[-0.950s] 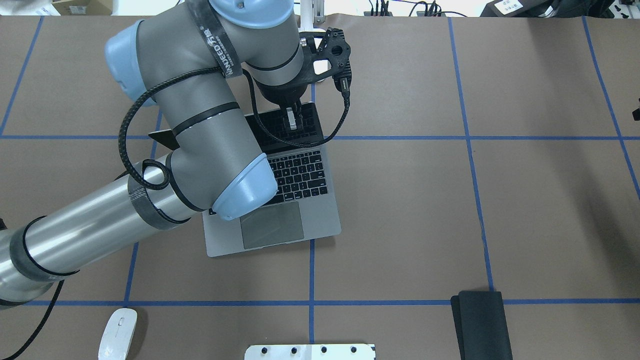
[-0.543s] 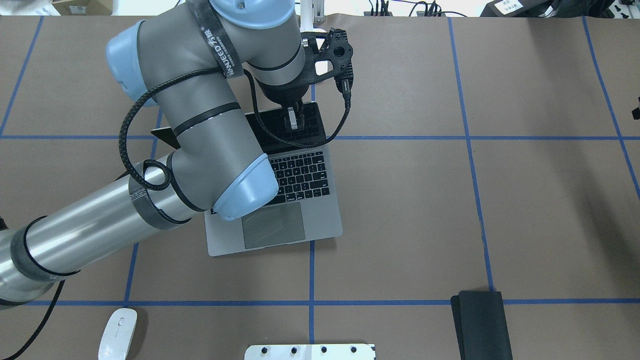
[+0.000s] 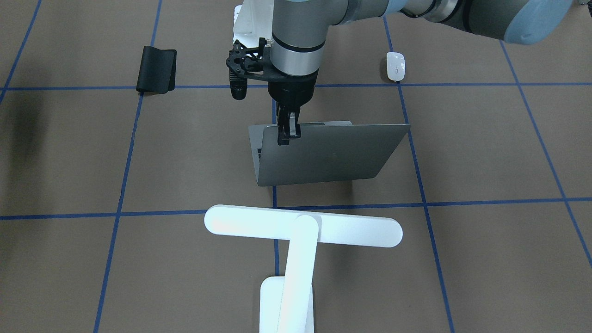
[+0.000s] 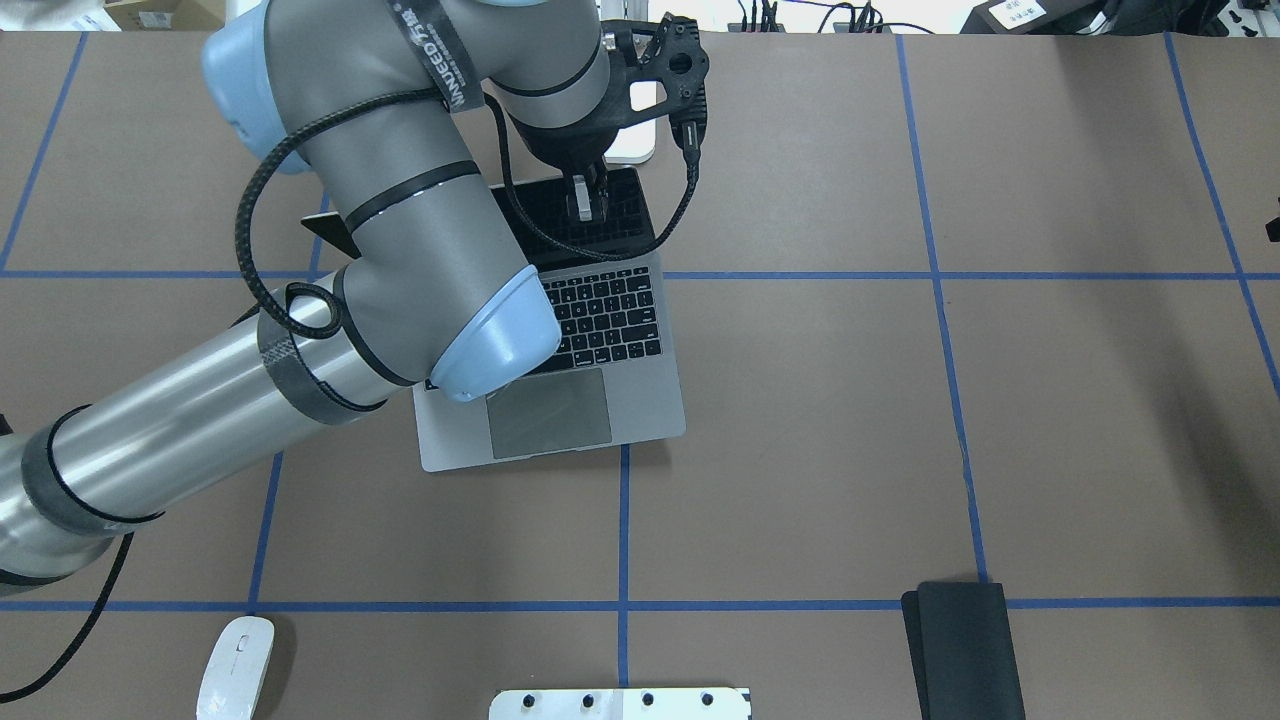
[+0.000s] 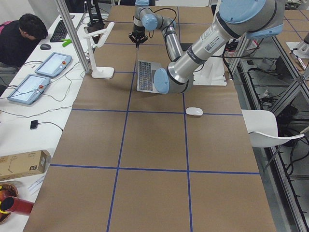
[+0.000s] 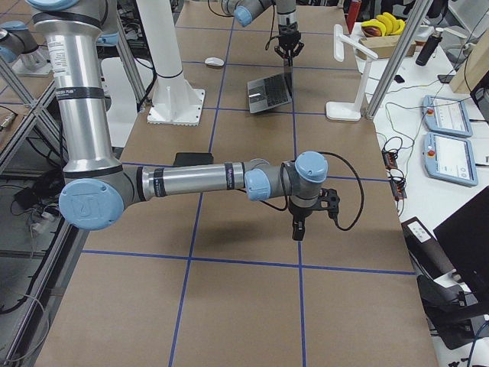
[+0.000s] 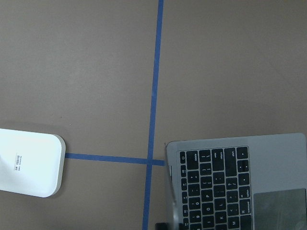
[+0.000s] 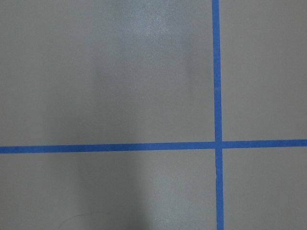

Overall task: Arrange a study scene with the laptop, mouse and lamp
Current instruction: 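Lift the laptop lid upward with the left gripper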

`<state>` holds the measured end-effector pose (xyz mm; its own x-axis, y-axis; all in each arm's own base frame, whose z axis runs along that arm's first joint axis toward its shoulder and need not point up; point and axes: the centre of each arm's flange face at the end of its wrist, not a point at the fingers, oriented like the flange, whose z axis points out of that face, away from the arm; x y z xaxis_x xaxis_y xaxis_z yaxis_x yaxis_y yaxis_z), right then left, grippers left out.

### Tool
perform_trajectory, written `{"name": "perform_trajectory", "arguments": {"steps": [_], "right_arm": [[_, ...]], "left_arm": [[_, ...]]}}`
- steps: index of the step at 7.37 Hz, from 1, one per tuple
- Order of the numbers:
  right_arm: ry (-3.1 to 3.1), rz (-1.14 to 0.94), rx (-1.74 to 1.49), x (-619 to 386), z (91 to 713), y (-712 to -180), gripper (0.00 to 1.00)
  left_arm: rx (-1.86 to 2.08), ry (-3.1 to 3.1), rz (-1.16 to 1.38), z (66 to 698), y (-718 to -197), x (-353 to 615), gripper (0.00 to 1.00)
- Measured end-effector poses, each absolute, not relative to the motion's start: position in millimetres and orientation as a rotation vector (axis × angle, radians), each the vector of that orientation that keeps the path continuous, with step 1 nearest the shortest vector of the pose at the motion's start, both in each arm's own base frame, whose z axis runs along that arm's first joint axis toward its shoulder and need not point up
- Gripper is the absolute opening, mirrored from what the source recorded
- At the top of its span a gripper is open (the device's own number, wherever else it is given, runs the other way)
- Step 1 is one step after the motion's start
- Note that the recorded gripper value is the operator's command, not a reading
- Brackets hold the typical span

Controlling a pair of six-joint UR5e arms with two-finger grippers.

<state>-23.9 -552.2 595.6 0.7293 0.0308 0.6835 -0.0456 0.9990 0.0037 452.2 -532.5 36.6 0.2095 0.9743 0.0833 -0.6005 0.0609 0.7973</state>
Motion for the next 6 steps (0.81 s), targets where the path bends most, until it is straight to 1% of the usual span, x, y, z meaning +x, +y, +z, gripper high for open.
{"name": "perform_trajectory", "arguments": {"steps": [6], "right_arm": [[-0.751, 0.042, 0.022, -24, 595, -553, 1.0]], "left_arm": [[0.863, 0.509, 1.309, 43, -551, 457, 0.0]]}}
